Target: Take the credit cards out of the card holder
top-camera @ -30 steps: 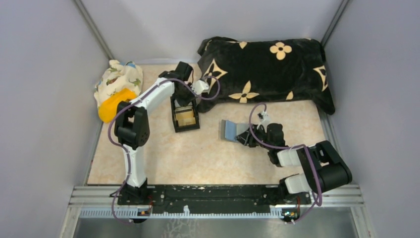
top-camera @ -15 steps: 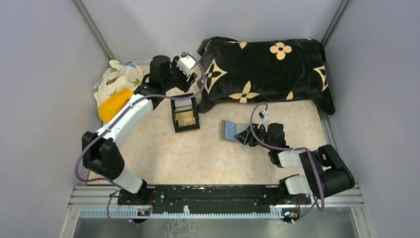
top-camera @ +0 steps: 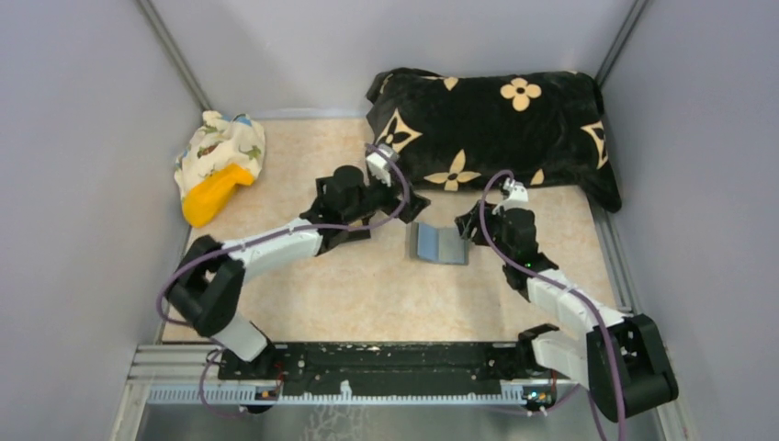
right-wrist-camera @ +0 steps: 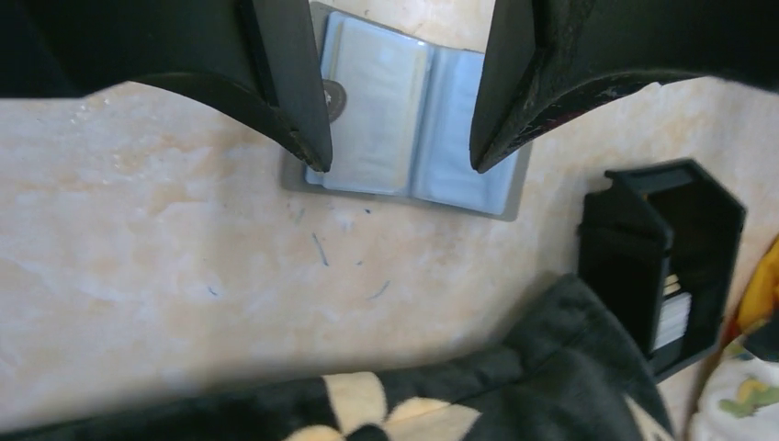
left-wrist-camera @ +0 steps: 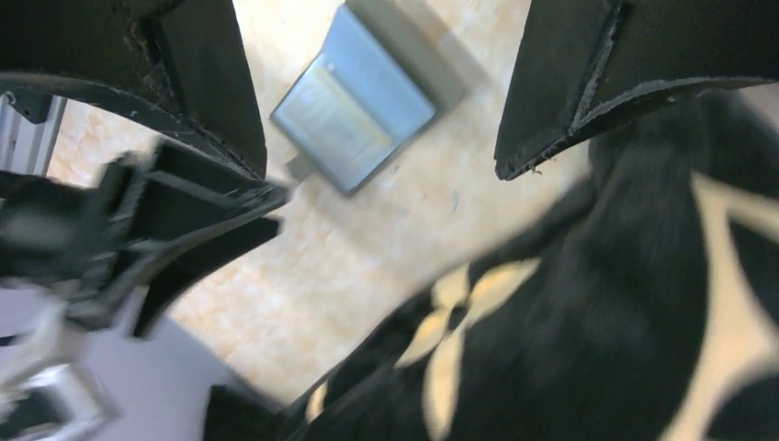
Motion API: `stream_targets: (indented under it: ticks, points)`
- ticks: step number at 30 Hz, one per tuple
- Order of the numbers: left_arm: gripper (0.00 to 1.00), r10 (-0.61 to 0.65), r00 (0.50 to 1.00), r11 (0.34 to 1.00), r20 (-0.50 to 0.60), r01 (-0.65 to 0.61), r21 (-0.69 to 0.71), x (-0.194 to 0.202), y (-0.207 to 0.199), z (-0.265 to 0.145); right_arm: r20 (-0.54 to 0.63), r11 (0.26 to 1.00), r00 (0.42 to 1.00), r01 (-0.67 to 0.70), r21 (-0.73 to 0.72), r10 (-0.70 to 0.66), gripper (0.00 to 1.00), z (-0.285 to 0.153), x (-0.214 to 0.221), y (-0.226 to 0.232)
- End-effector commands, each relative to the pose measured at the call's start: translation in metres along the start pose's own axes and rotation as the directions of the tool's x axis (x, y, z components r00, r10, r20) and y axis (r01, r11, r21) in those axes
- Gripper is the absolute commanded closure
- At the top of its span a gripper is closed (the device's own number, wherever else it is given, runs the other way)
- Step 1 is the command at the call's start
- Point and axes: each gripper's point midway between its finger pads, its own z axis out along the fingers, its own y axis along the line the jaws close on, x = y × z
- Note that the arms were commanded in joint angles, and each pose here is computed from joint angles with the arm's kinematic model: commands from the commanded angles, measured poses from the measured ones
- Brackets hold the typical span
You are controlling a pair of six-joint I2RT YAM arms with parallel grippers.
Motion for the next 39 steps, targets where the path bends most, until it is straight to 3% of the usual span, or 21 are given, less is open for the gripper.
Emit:
stream_targets:
  ticks: [1, 4, 9, 13, 16, 21, 26, 31, 39]
  points:
    - [0.01, -0.378, 0.926, 0.918, -0.003, 0.375, 0.133, 0.039, 0.018, 0.001, -0.051, 0.986, 0.999, -0.004, 0.165, 0.012, 0.44, 0.001, 0.004, -0.027]
    - [0.01, -0.340, 0.934, 0.932, -0.105, 0.350, 0.093, 0.061, 0.006, 0.013, -0.067, 0.991, 0.997, -0.036, 0.126, 0.045, 0.46, -0.001, 0.011, -0.020]
    - [0.09, -0.245, 0.963, 0.964, -0.111, 0.254, 0.076, 0.058, -0.016, 0.029, 0.001, 0.997, 1.000, -0.021, 0.073, 0.021, 0.48, -0.014, 0.001, -0.008]
    - [0.25, -0.280, 0.944, 0.954, -0.176, 0.294, 0.055, 0.079, -0.017, 0.038, -0.011, 0.999, 1.000, 0.013, 0.039, -0.013, 0.48, -0.019, -0.002, 0.003]
    - [0.44, -0.308, 0.923, 0.950, -0.231, 0.312, -0.021, 0.111, -0.005, 0.045, -0.021, 0.999, 0.999, 0.040, 0.021, -0.039, 0.49, -0.017, 0.001, 0.013]
    - [0.54, -0.297, 0.897, 0.954, -0.326, 0.263, -0.144, 0.163, 0.019, 0.037, -0.025, 0.998, 0.999, 0.035, -0.054, -0.036, 0.52, -0.010, 0.001, 0.039]
    - [0.57, -0.284, 0.884, 0.956, -0.371, 0.229, -0.185, 0.187, 0.027, 0.025, -0.088, 0.998, 0.996, 0.003, -0.070, -0.010, 0.54, 0.006, 0.023, 0.044]
    - [0.58, -0.285, 0.872, 0.955, -0.399, 0.224, -0.194, 0.202, 0.029, 0.022, -0.165, 0.998, 0.985, -0.046, 0.052, 0.054, 0.60, 0.016, 0.056, 0.016]
    - [0.57, -0.276, 0.875, 0.959, -0.399, 0.223, -0.174, 0.199, 0.027, 0.024, -0.168, 0.992, 0.985, -0.023, 0.127, 0.044, 0.54, 0.018, 0.061, -0.004]
